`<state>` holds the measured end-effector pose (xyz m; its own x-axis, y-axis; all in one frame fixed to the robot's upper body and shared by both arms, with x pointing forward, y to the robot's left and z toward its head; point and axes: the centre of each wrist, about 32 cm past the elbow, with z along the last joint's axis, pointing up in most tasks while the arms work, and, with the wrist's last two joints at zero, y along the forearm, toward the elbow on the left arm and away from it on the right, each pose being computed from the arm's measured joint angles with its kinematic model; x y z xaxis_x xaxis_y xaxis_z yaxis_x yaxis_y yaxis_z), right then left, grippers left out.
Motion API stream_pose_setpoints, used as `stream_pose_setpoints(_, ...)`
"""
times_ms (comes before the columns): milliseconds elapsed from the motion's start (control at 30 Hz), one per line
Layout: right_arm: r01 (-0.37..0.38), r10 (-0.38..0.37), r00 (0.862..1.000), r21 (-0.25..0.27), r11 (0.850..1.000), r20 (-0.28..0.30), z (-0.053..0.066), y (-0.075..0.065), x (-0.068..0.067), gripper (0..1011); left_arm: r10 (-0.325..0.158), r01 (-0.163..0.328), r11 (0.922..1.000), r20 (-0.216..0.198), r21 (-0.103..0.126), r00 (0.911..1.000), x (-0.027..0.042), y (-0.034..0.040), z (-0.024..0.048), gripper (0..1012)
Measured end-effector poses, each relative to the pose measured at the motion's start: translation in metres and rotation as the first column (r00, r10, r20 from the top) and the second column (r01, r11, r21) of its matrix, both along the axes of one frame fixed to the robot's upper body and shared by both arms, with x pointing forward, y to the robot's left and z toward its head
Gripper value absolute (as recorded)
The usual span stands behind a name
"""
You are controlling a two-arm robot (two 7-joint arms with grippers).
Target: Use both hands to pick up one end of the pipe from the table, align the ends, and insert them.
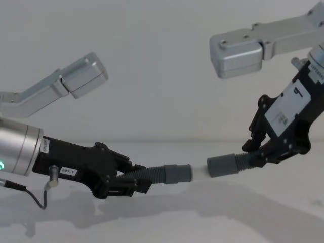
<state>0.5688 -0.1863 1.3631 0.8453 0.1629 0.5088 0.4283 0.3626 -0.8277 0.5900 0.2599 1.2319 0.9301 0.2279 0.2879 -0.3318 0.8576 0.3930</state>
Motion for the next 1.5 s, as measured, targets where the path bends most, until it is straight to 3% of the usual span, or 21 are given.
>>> stream_pose_setpoints(1500, 0.001, -0.001, 0.999, 0.001, 1.0, -0.032, -0.009, 0.001, 0.011, 250, 0.0, 0.0, 1.0, 0.0, 0.0, 1.0, 0.0, 0.0, 0.0, 320)
